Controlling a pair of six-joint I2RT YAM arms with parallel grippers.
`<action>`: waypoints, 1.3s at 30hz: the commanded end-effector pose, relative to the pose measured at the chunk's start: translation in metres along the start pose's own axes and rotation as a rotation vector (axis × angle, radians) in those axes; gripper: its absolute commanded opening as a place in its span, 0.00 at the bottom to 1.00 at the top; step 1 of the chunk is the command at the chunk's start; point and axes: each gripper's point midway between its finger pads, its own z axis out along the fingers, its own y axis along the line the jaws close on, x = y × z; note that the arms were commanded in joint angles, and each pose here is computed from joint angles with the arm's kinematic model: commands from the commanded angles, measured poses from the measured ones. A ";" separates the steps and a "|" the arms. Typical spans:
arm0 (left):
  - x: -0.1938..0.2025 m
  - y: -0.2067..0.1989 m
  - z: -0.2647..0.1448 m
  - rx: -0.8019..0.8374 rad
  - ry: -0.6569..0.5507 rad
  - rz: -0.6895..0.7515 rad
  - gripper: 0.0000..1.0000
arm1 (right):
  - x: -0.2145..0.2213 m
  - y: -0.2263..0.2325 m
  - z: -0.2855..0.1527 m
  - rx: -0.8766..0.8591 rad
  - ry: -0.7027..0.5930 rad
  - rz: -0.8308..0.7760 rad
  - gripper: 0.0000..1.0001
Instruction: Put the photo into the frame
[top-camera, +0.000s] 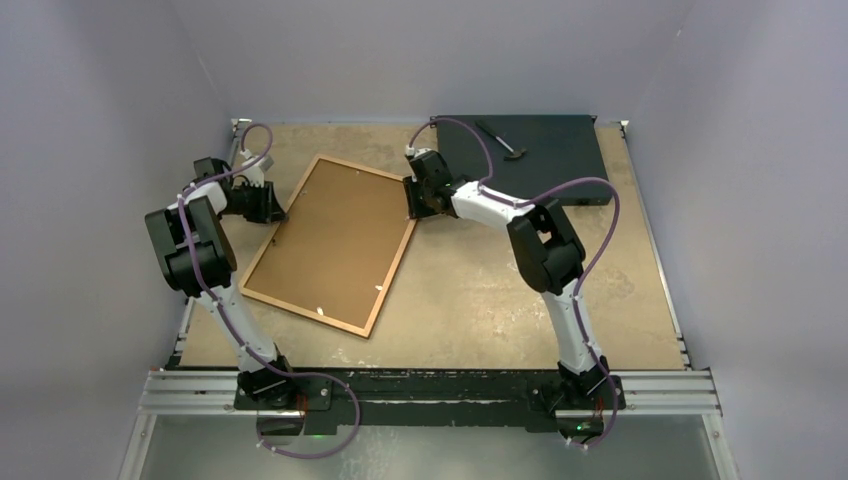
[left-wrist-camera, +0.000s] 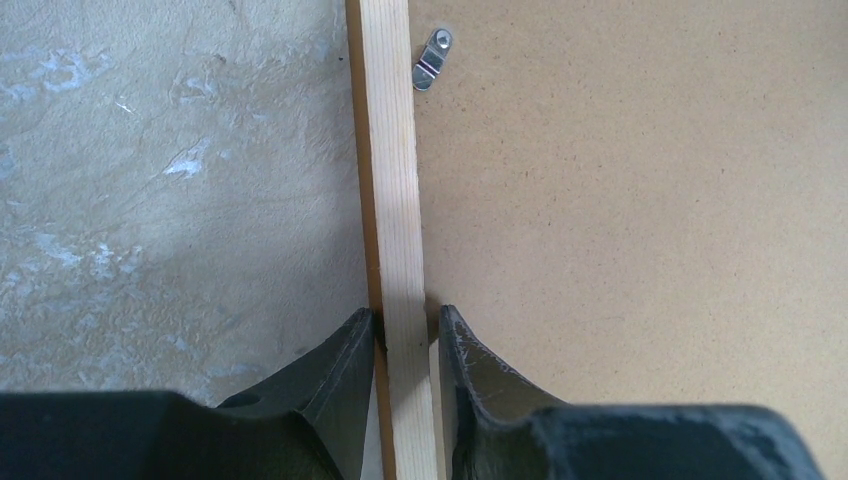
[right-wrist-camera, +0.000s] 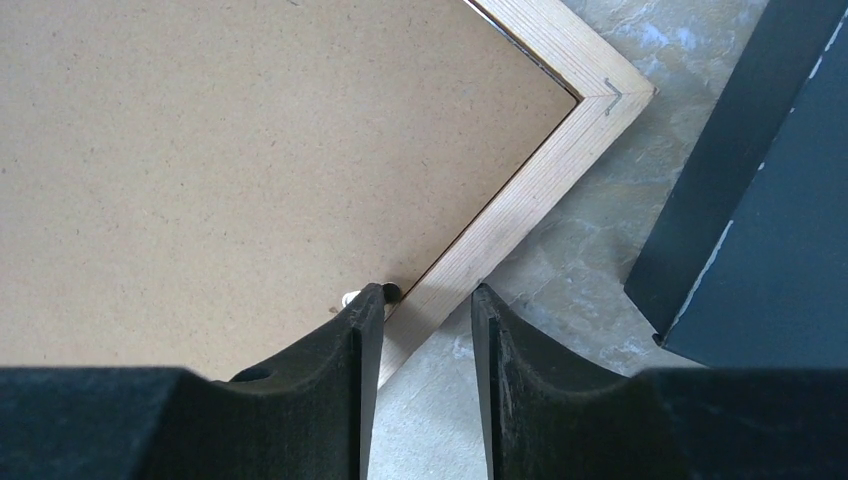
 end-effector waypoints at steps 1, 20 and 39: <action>0.049 -0.007 0.005 0.010 0.138 -0.052 0.25 | 0.004 0.018 -0.006 -0.074 0.032 -0.041 0.39; 0.047 -0.005 0.005 0.004 0.135 -0.045 0.22 | -0.036 0.030 -0.031 -0.116 -0.057 0.068 0.65; 0.049 -0.006 0.004 0.007 0.139 -0.049 0.21 | -0.013 0.016 -0.013 -0.037 -0.046 0.249 0.49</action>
